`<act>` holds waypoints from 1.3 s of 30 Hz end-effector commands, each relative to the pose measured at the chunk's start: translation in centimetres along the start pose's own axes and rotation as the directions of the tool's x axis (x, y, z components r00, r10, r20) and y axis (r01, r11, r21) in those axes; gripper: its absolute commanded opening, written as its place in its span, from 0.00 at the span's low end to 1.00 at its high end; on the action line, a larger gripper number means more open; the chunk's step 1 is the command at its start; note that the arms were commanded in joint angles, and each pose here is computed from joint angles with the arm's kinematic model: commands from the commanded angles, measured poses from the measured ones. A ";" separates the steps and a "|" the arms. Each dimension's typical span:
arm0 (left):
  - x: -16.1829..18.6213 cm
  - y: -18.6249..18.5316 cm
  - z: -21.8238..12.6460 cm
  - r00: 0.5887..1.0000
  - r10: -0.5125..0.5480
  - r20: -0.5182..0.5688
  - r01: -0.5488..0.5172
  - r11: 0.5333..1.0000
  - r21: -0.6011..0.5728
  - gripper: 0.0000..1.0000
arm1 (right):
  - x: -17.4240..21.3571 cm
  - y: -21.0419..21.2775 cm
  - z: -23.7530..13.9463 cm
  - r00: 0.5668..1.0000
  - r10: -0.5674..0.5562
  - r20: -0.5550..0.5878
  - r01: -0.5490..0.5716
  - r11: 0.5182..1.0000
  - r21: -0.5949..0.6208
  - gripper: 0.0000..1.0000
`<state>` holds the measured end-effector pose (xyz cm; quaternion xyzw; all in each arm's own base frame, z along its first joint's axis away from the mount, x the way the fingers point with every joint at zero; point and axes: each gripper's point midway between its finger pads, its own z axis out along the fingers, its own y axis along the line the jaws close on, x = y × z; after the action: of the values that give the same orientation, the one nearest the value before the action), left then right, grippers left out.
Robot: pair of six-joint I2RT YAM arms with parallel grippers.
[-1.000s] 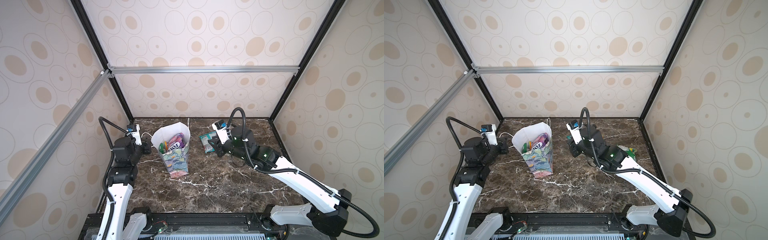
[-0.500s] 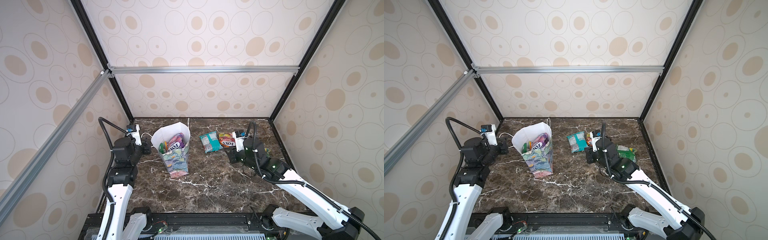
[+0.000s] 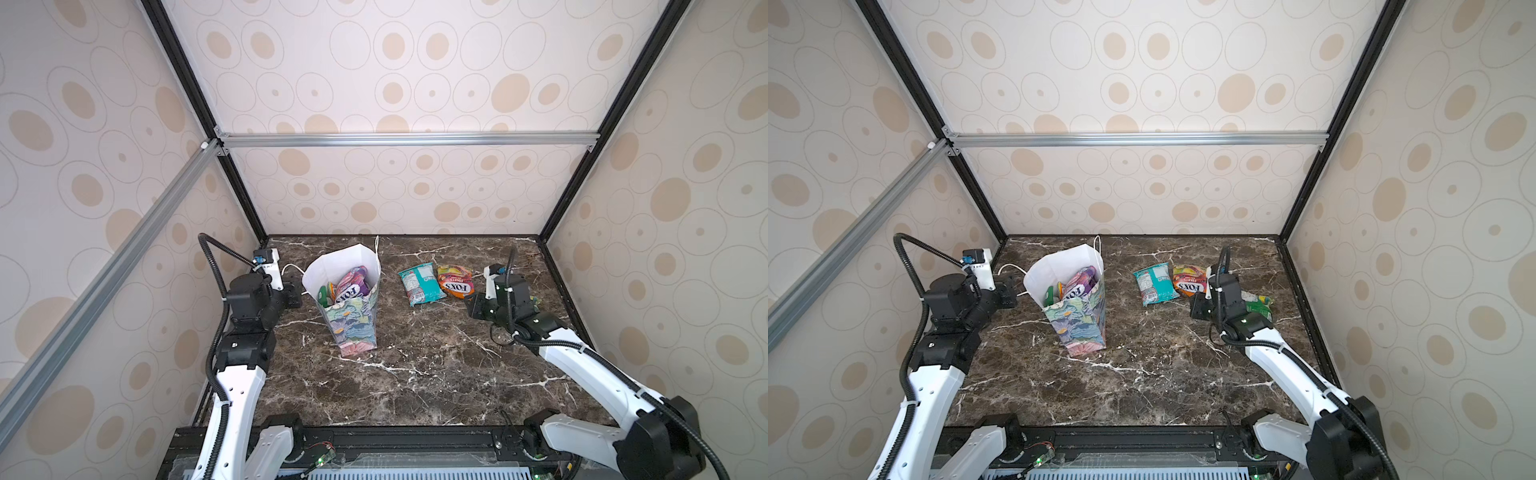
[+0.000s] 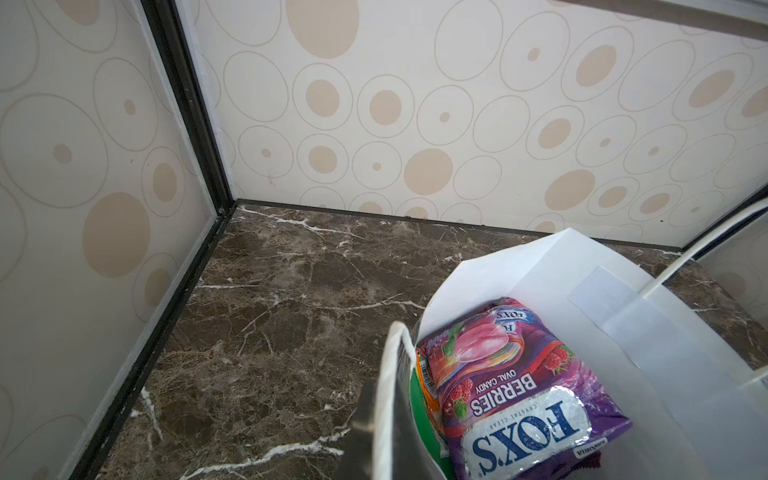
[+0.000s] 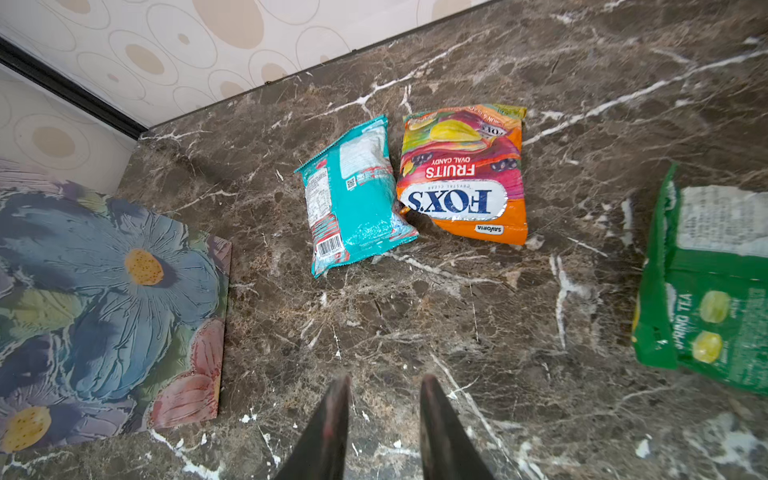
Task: Place the snacks into the paper bag
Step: 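Move the right gripper down beside the teal packet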
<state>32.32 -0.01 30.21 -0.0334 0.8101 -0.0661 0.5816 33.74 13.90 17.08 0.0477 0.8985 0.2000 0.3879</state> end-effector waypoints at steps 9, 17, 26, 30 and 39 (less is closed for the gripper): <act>-0.1 0.4 0.2 1.000 0.008 -0.007 -0.008 1.000 -0.014 0.00 | 2.2 1.5 5.9 0.995 0.045 -0.089 -0.058 0.988 -0.144 0.43; -0.2 0.0 0.2 1.000 0.012 -0.003 -0.012 1.000 0.007 0.00 | 3.1 1.2 8.7 0.989 0.120 -0.083 -0.133 0.976 -0.174 0.45; -0.5 0.0 -0.2 1.000 0.016 0.014 -0.016 1.000 0.001 0.00 | 3.5 0.0 11.5 0.975 0.218 -0.033 -0.221 0.957 -0.187 0.53; -0.4 0.0 0.0 1.000 0.017 0.006 -0.017 1.000 0.005 0.00 | 3.4 -0.8 12.3 0.972 0.236 -0.008 -0.234 0.957 -0.169 0.54; -0.5 0.0 -0.1 1.000 0.015 0.009 -0.015 1.000 0.003 0.00 | 3.2 -0.7 14.6 0.963 0.269 0.009 -0.259 0.937 -0.236 0.57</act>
<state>32.54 -0.02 29.83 -0.0337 0.8137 -0.0669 0.5764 40.85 18.45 4.51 0.1215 0.8659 0.3286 0.3571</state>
